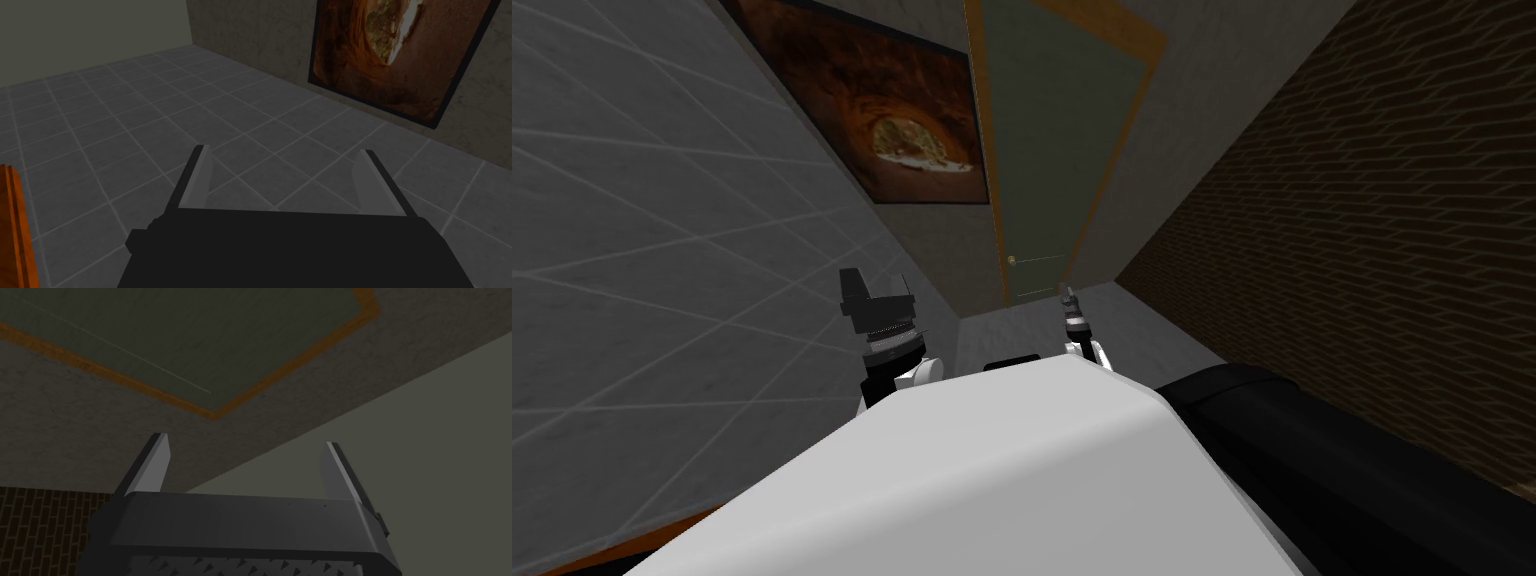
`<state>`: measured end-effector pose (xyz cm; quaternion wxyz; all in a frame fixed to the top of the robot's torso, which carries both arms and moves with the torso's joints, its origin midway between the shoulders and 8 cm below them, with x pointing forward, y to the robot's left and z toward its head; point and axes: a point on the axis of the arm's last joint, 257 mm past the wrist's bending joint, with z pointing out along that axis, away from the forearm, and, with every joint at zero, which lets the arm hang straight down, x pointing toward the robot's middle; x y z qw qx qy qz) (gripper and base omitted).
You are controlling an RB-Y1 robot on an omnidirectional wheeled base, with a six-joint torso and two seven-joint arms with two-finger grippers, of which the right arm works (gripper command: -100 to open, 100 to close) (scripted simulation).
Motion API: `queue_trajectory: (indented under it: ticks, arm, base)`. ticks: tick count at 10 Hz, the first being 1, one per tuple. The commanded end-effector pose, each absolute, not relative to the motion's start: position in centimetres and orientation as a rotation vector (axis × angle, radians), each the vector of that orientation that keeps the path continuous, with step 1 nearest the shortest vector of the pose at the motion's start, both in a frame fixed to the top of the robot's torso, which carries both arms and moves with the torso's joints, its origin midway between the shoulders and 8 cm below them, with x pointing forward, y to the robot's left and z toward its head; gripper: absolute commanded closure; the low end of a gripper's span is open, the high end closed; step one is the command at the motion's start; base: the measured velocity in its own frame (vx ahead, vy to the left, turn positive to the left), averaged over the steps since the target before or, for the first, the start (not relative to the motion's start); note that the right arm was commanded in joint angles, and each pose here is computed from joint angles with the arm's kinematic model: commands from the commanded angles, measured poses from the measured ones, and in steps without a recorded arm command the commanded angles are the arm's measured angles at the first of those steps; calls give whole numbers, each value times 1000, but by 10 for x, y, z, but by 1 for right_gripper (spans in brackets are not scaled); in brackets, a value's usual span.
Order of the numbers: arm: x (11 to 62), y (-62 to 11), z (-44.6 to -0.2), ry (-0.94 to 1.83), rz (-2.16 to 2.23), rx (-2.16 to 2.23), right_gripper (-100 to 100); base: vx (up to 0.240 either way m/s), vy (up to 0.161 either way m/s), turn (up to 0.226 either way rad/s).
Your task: Pull the door open
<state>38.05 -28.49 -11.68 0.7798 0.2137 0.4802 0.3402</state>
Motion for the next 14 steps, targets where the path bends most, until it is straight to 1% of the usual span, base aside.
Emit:
queue_trajectory:
  ticks: [1, 9, 14]
  arm:
    - [382, -287, -126, 1059, 703, 445, -100]
    - [386, -299, -183, 1178, 531, 353, -100]
    - [384, -307, -221, 1253, 421, 290, -100]
  base:
    - [100, 47, 27]
    - [121, 45, 35]
    - [120, 63, 39]
